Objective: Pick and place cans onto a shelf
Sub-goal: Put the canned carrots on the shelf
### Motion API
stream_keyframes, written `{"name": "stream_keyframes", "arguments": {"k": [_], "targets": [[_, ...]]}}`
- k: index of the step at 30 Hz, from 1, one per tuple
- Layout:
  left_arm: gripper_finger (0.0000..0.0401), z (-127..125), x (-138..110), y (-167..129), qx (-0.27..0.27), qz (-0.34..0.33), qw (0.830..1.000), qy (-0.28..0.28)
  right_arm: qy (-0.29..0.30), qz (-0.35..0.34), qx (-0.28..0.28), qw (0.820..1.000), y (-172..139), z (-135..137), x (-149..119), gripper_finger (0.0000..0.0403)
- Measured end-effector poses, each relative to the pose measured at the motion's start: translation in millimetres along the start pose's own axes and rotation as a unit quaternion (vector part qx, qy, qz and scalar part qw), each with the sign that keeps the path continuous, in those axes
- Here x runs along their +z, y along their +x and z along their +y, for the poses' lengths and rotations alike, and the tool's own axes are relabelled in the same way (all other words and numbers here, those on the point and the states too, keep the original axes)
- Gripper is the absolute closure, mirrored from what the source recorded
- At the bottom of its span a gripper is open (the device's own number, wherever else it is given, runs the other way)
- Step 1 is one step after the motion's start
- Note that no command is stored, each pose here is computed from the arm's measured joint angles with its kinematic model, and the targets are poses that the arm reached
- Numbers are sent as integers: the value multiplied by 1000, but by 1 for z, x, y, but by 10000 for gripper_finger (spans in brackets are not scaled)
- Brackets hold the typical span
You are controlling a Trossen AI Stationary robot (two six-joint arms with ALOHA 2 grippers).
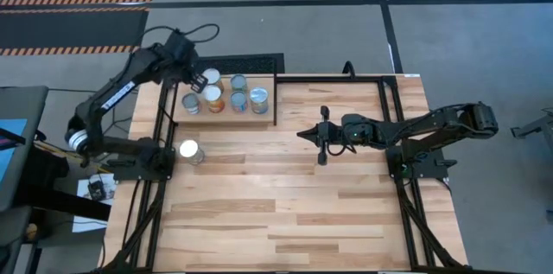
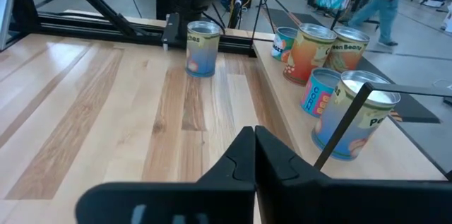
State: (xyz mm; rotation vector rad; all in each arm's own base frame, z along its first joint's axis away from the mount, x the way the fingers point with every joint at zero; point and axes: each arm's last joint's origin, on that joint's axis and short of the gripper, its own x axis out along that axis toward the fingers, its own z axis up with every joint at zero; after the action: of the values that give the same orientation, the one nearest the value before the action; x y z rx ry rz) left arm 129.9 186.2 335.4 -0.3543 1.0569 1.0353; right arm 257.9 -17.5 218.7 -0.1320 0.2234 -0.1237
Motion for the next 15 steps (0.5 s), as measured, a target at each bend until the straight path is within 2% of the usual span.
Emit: {"name": "stream_keyframes", "arguments": {"k": [7, 15], "targets": [[395, 5, -2, 43, -3, 43, 999, -5, -3, 0, 0, 1000, 0, 0, 0, 393], [395, 5, -4, 72, -3, 71, 997, 0, -2, 0, 1, 1000, 0, 0, 0, 392]]}}
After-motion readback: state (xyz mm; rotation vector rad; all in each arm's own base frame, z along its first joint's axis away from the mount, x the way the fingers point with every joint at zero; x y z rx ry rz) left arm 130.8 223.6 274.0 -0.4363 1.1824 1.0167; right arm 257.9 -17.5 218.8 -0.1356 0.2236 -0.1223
